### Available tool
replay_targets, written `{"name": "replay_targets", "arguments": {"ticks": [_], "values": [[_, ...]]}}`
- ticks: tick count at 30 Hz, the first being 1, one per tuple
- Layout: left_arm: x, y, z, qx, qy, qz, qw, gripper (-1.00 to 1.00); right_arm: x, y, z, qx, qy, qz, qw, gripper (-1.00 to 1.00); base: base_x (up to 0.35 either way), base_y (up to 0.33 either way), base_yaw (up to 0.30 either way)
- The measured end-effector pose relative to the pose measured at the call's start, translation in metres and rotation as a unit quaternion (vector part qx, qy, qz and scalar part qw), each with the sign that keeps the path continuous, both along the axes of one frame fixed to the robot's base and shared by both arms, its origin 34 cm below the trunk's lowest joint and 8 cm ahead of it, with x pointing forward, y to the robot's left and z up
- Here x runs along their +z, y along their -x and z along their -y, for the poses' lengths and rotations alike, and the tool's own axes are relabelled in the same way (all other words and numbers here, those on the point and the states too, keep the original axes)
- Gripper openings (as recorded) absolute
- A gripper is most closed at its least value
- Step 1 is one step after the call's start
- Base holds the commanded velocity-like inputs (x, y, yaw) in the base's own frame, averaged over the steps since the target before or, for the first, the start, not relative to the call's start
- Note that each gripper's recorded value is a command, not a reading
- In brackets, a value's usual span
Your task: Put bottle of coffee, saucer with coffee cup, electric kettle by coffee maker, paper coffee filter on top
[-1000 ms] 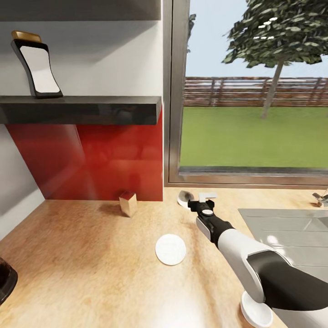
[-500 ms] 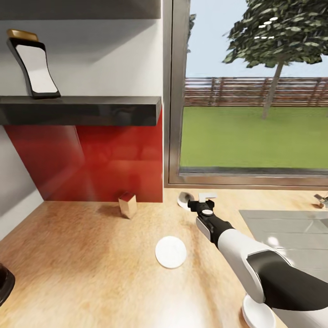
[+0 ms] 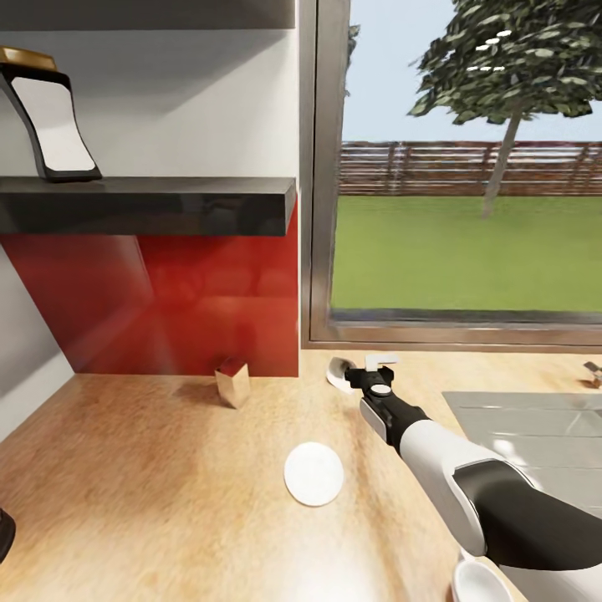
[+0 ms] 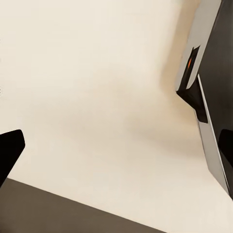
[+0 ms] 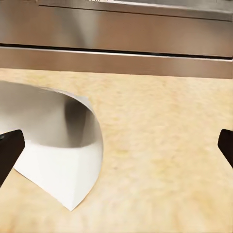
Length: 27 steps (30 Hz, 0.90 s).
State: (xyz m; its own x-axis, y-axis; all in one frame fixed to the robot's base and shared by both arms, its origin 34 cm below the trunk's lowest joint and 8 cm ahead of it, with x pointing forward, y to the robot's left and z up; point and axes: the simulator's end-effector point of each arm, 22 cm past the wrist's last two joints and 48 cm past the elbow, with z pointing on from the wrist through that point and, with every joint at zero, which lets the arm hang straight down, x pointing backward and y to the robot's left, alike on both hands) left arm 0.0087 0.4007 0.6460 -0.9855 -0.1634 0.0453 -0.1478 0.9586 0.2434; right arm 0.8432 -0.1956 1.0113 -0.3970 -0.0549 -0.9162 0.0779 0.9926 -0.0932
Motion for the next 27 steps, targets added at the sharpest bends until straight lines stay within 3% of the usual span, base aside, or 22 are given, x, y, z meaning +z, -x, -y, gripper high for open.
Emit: {"name": "replay_targets", "arguments": {"ticks": [27], "values": [[0.0, 0.002, 0.002, 0.0, 0.001, -0.002, 1.0, 1.0, -0.023, 0.012, 0.004, -0.003, 0.001, -0.025, 0.9997, 1.0, 0.002, 0.0, 0.0]]}}
